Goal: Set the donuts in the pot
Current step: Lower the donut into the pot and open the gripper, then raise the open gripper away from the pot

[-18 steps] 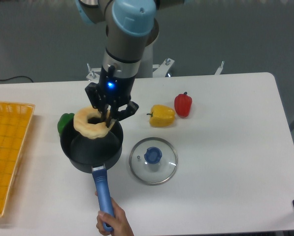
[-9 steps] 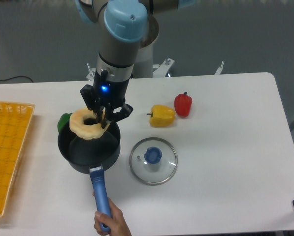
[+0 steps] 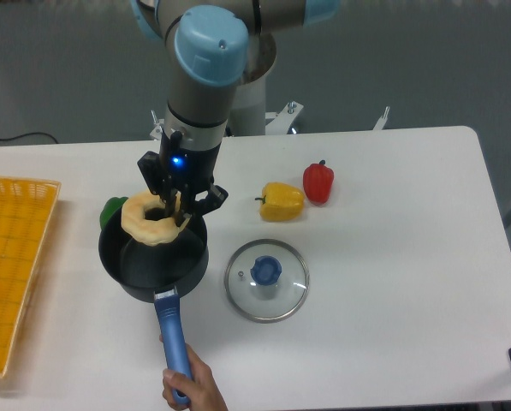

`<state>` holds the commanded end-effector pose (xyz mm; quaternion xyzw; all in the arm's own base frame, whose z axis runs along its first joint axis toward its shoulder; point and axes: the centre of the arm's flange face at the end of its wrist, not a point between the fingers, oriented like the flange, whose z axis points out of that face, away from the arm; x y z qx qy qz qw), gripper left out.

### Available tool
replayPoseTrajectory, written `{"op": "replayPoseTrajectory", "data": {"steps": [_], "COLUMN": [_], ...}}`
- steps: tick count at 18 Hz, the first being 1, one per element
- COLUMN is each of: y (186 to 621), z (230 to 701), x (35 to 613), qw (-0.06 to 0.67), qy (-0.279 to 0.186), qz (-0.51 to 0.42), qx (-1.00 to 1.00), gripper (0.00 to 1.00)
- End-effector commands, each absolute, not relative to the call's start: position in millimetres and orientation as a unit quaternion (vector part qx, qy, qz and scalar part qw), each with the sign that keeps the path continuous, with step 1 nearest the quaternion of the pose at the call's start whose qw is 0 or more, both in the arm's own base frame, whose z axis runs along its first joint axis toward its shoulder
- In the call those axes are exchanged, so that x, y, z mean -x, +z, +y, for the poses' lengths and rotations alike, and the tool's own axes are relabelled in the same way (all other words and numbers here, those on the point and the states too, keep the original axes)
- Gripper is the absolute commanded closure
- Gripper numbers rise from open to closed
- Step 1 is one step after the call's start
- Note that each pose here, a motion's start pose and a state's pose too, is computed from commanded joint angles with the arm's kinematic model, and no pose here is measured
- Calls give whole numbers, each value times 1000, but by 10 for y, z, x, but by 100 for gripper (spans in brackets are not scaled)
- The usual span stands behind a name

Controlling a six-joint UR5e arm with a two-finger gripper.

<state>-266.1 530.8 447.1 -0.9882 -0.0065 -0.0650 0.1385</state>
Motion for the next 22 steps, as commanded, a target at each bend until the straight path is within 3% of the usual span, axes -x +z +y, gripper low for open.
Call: {"op": "replayPoseTrajectory", "data": {"steps": [6, 7, 11, 22], "y": [4446, 4446, 4471, 4419], "z": [5353, 5361, 5352, 5109], "x": [2647, 2631, 2635, 2999], "qw": [141, 141, 142, 95], "qy": [-61, -61, -59, -3], "qz": [-5, -3, 1, 28], "qx": [988, 988, 988, 995], "gripper": [69, 60, 0, 0]}}
